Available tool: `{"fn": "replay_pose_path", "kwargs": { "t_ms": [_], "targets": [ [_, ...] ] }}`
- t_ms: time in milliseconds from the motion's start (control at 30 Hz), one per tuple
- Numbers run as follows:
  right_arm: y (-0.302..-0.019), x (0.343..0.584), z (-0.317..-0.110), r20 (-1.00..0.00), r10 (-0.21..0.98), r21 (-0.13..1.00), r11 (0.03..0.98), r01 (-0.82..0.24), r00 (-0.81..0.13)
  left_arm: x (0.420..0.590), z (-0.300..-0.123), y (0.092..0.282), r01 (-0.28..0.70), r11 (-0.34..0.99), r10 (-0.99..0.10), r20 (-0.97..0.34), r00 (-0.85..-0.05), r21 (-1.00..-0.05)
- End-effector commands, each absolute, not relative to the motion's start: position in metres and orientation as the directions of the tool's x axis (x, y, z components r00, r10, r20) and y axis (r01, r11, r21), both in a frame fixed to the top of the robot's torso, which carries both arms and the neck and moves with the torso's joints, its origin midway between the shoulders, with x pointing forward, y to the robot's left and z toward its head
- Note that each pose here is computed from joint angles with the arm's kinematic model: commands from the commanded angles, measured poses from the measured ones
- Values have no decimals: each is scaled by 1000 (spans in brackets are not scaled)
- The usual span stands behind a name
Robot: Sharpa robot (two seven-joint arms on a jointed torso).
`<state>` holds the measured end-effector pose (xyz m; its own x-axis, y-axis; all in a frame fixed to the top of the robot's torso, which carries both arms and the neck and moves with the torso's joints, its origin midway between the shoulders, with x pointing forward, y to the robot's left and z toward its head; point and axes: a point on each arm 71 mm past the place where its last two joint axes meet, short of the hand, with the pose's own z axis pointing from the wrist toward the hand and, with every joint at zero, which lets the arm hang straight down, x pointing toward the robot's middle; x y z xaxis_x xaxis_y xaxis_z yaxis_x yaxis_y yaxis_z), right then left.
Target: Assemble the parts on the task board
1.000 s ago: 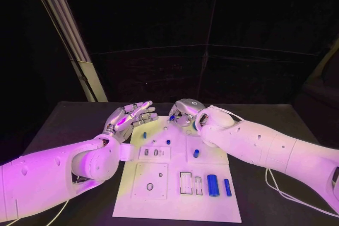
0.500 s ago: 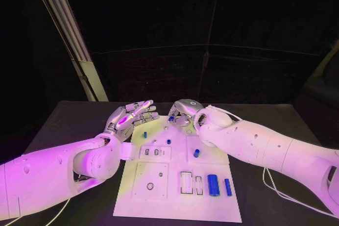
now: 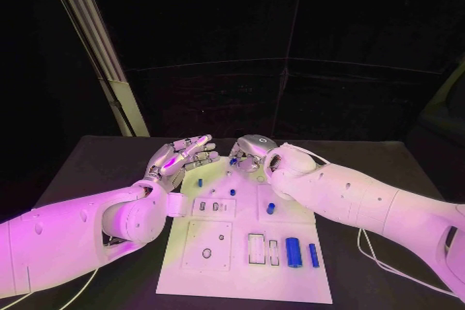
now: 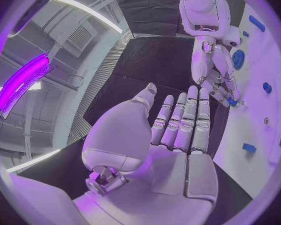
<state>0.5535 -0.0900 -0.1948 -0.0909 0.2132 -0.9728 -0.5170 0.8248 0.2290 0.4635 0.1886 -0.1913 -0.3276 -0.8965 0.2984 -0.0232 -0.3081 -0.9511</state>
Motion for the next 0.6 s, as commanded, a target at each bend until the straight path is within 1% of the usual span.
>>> {"fn": "replay_pose_path", "kwargs": {
  "t_ms": [33, 333, 600],
  "targets": [
    [-87, 553, -193, -974, 206, 224, 819, -528, -94, 464, -189, 188, -16, -319, -890, 305, -339, -948],
    [-88, 553, -193, -974, 212, 224, 822, -524, -85, 465, -189, 188, -17, -317, -891, 304, -338, -948],
    [-95, 553, -189, -967, 249, 237, 825, -512, -47, 465, -189, 189, -17, -316, -892, 303, -336, -949]
  ]
}}
